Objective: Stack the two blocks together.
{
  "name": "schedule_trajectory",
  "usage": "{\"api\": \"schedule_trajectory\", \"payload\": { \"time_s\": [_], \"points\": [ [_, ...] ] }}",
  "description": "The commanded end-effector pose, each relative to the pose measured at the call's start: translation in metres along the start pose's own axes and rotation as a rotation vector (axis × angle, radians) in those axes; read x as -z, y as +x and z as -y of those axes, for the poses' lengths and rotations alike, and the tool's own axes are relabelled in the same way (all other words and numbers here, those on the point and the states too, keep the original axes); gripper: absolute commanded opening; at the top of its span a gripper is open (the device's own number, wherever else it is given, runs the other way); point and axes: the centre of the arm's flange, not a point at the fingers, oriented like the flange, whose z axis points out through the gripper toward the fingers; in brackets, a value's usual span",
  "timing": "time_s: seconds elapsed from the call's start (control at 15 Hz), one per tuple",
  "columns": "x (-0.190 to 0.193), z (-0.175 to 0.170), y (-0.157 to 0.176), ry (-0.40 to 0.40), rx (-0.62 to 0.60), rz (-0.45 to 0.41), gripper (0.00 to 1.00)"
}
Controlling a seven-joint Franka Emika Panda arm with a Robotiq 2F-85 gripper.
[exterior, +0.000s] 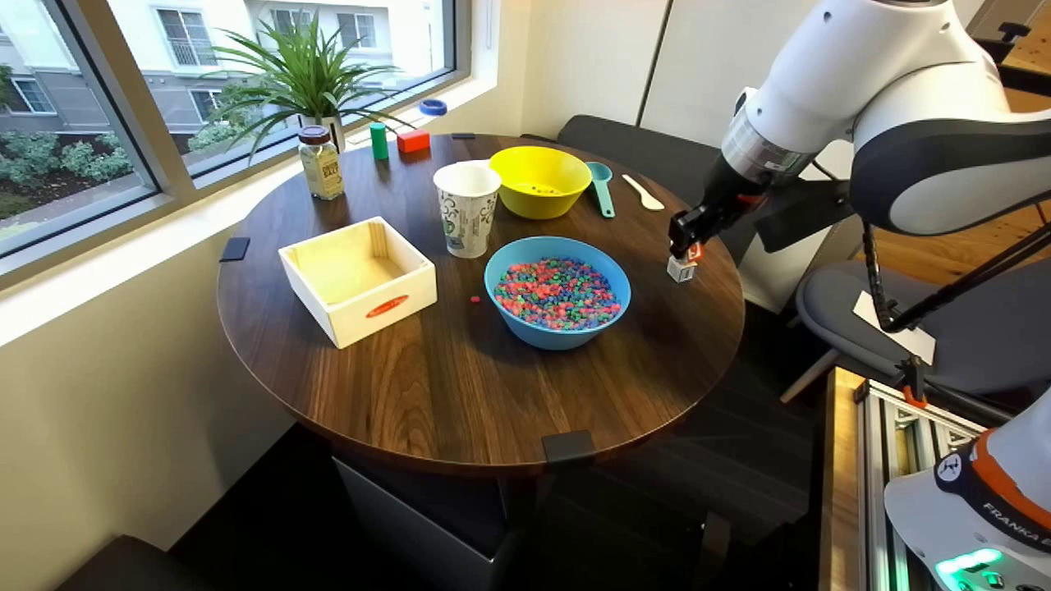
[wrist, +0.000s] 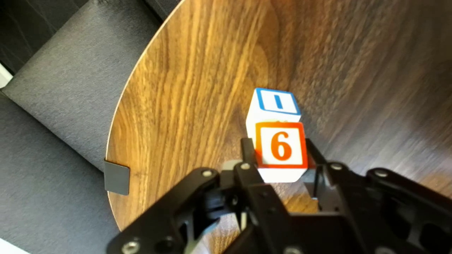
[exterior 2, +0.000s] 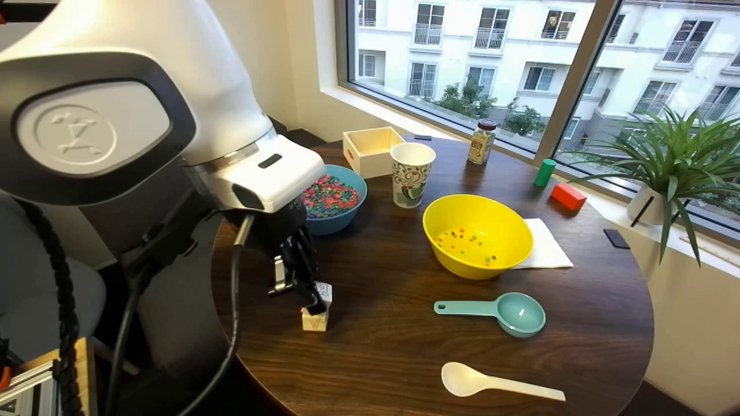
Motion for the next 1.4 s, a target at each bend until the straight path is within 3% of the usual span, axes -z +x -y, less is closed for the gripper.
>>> {"api": "schedule_trajectory", "payload": {
  "time_s": [0.0,0.67,0.8,1.07,1.33],
  "points": [
    [-0.0091,0.0015,-0.0074,0.0,-0.024,0.001,0.09],
    [-0.0102,0.0026,-0.0086,-0.002,-0.06,0.001,0.09],
    [-0.0104,0.0028,-0.0089,-0.004,-0.063,0.002,0.2],
    [-0.0103,0.0034,-0.0091,-0.004,-0.064,0.001,0.2],
    [-0.01,0.0036,-0.0094,-0.005,-0.068,0.0,0.32]
  ]
}}
